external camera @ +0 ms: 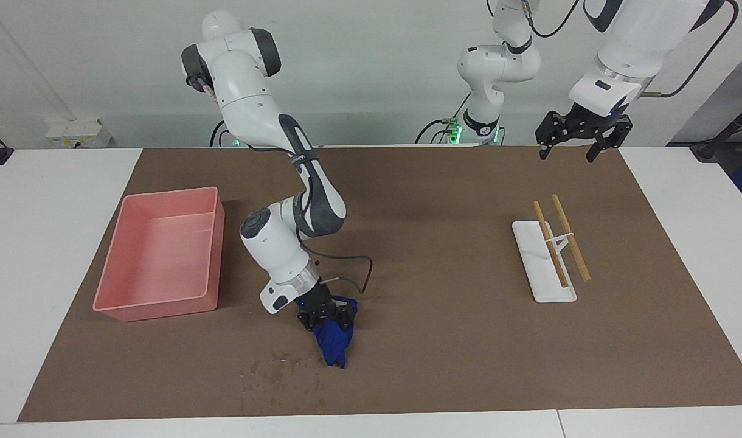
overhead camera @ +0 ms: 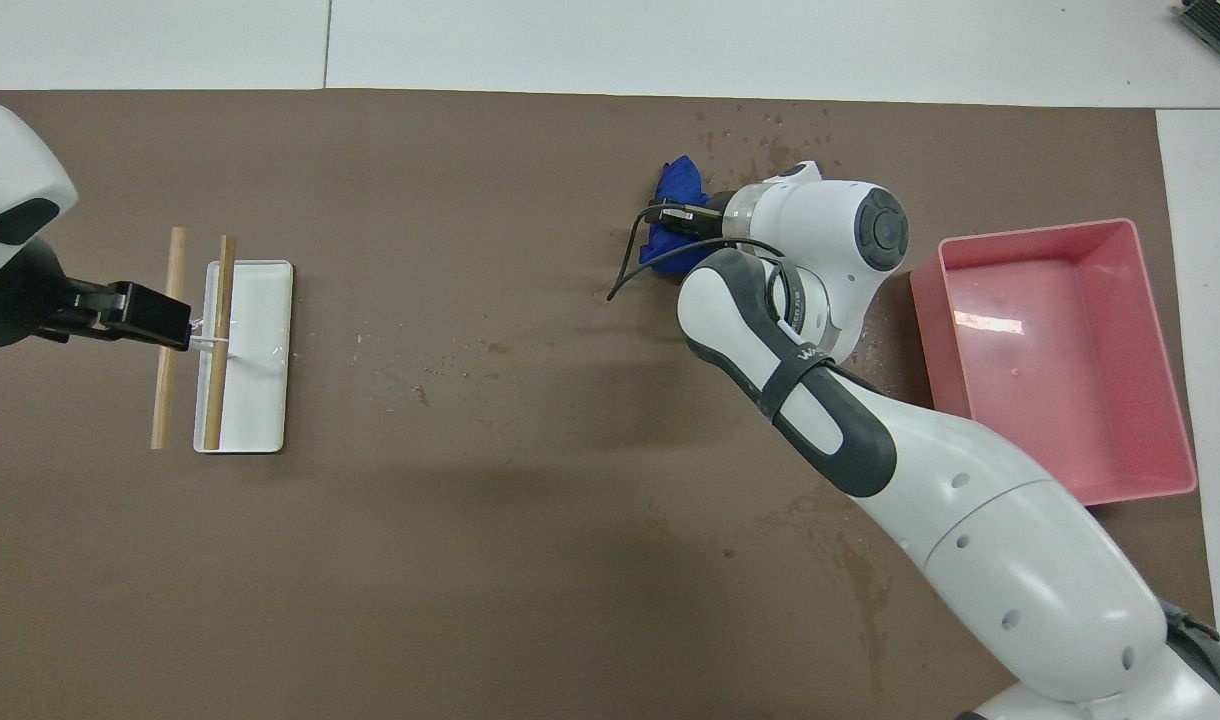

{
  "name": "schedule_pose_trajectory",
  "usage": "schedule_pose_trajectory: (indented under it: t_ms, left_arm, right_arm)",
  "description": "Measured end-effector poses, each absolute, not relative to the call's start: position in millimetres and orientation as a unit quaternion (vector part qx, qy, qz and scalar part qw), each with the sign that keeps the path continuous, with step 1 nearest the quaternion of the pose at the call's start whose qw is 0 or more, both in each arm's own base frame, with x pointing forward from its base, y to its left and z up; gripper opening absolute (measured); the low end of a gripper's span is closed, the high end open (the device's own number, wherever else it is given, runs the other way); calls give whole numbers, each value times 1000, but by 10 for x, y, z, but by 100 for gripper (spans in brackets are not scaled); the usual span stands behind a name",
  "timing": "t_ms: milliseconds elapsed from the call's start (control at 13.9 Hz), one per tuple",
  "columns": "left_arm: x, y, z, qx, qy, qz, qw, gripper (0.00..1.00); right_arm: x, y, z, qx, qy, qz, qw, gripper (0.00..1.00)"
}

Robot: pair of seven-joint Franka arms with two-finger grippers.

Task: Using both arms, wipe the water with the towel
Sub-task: 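Wipe the towel across the table surface with the right gripper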

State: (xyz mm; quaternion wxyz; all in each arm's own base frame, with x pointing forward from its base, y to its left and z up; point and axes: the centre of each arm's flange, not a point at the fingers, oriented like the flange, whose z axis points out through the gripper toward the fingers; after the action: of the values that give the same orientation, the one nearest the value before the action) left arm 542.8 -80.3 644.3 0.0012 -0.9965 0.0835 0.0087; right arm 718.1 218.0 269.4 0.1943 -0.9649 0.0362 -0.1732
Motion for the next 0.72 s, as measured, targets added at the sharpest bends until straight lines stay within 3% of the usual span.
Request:
schedule_pose_trajectory:
  t_ms: [287, 717]
  left_arm:
    - [5427, -802, 6391, -996, 83, 15, 2, 100]
    - [5415, -801, 6298, -996, 83, 25, 2, 100]
  right_arm:
    - [7330, 1699, 2716, -968, -89, -205, 114, 13]
    - [7473, 1506, 2707, -942, -245, -230, 16, 13]
